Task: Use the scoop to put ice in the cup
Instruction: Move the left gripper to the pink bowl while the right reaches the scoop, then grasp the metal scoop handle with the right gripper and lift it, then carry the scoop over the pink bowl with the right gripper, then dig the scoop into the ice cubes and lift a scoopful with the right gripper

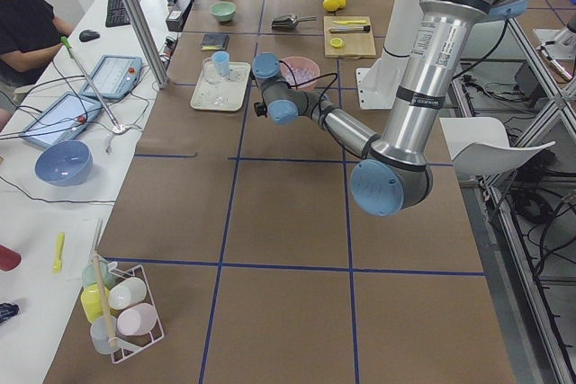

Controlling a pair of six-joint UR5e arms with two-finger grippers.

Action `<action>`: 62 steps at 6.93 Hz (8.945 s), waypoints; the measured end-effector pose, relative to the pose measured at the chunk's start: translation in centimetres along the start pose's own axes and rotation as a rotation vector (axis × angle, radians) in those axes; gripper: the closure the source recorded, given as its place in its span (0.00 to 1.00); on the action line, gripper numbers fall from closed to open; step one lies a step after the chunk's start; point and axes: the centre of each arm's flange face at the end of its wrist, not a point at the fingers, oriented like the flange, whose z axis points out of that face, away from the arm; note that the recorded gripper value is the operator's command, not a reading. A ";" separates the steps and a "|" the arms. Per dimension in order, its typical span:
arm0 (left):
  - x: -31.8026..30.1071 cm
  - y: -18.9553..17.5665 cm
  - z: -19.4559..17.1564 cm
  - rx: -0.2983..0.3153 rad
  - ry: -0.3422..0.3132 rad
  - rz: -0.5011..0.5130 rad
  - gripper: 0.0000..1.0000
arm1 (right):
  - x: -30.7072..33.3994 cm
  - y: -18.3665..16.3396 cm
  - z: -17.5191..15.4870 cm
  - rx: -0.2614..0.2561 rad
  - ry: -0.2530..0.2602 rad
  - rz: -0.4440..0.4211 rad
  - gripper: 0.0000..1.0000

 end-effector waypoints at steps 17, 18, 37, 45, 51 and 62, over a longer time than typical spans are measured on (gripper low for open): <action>5.7 -3.2 6.4 0.043 0.044 0.129 0.00 | -9.3 11.0 12.1 0.175 0.274 0.029 1.00; 5.7 -3.3 6.4 0.043 0.044 0.129 0.00 | -9.3 10.9 11.8 0.180 0.270 0.029 1.00; 7.7 -2.7 11.8 0.139 0.048 0.432 0.00 | -40.4 3.9 -3.0 -0.235 0.246 -0.835 1.00; 7.2 -2.9 13.0 0.138 0.058 0.316 0.00 | -47.8 -0.5 -1.4 -0.520 0.552 -1.125 1.00; 7.3 -4.2 13.4 0.148 0.061 0.309 0.00 | -50.0 1.8 2.6 -0.605 0.642 -1.225 1.00; 7.4 -4.5 13.4 0.154 0.061 0.313 0.00 | -46.1 1.6 9.3 -0.575 0.503 -1.194 1.00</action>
